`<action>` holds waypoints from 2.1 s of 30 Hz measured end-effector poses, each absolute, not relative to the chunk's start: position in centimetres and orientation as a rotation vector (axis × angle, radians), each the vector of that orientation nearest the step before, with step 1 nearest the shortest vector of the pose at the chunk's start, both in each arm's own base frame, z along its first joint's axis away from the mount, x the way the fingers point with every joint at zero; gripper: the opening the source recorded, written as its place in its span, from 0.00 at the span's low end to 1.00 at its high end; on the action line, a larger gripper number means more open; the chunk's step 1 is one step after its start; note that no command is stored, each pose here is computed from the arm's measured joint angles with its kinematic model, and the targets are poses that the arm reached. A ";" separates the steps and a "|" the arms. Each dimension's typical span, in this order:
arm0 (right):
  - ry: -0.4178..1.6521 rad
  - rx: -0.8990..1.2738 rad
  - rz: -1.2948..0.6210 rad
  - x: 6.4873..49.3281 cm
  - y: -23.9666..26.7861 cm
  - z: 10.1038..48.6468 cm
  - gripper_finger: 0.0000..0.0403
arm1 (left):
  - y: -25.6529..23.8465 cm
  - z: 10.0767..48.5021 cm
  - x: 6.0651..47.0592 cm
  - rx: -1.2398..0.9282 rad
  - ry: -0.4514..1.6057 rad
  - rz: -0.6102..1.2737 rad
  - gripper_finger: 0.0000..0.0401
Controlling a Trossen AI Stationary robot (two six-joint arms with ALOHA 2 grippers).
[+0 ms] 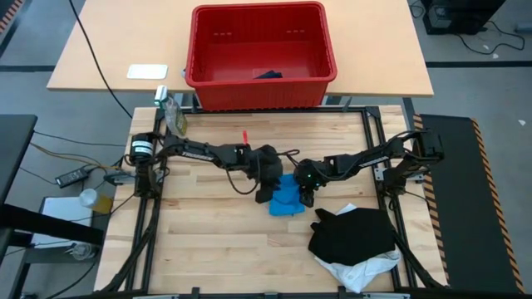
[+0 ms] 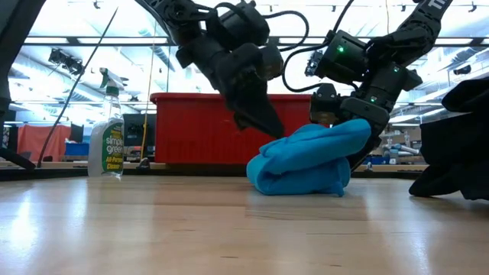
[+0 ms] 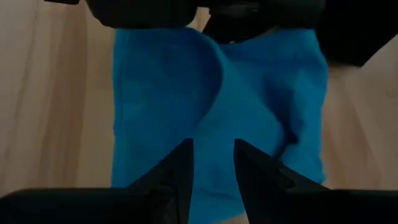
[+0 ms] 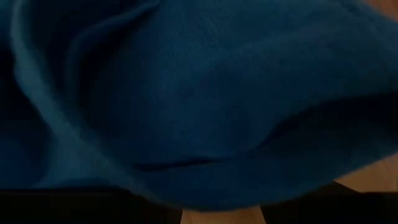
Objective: Fold laundry
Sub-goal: Fold the blue shorts
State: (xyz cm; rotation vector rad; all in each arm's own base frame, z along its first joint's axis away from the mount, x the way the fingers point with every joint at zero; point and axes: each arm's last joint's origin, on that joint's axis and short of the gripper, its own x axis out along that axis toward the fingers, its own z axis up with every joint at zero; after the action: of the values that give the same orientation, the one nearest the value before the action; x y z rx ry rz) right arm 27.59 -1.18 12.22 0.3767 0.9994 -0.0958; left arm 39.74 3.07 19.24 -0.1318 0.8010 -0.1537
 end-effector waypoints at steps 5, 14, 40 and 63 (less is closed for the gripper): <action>0.993 0.374 -0.100 27.6 -1.2 12.2 0.43 | 3.6 17.2 40.1 -0.151 0.856 -0.131 0.28; 0.989 0.375 -0.106 27.7 -1.2 12.3 0.43 | 3.5 16.8 40.4 -0.134 0.842 -0.129 0.28; 0.991 0.402 -0.107 27.7 -1.2 12.3 0.43 | 1.3 20.0 41.8 -0.698 0.660 -0.334 0.02; 0.991 0.398 -0.106 27.7 -1.2 12.3 0.43 | -2.5 20.4 42.4 -0.585 0.543 -0.127 0.33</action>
State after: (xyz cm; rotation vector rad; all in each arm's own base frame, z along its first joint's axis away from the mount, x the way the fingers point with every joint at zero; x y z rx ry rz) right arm 27.65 -1.20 12.27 0.3984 0.9913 -0.1065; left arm 42.37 -2.48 20.41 -0.5853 0.5434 -0.1269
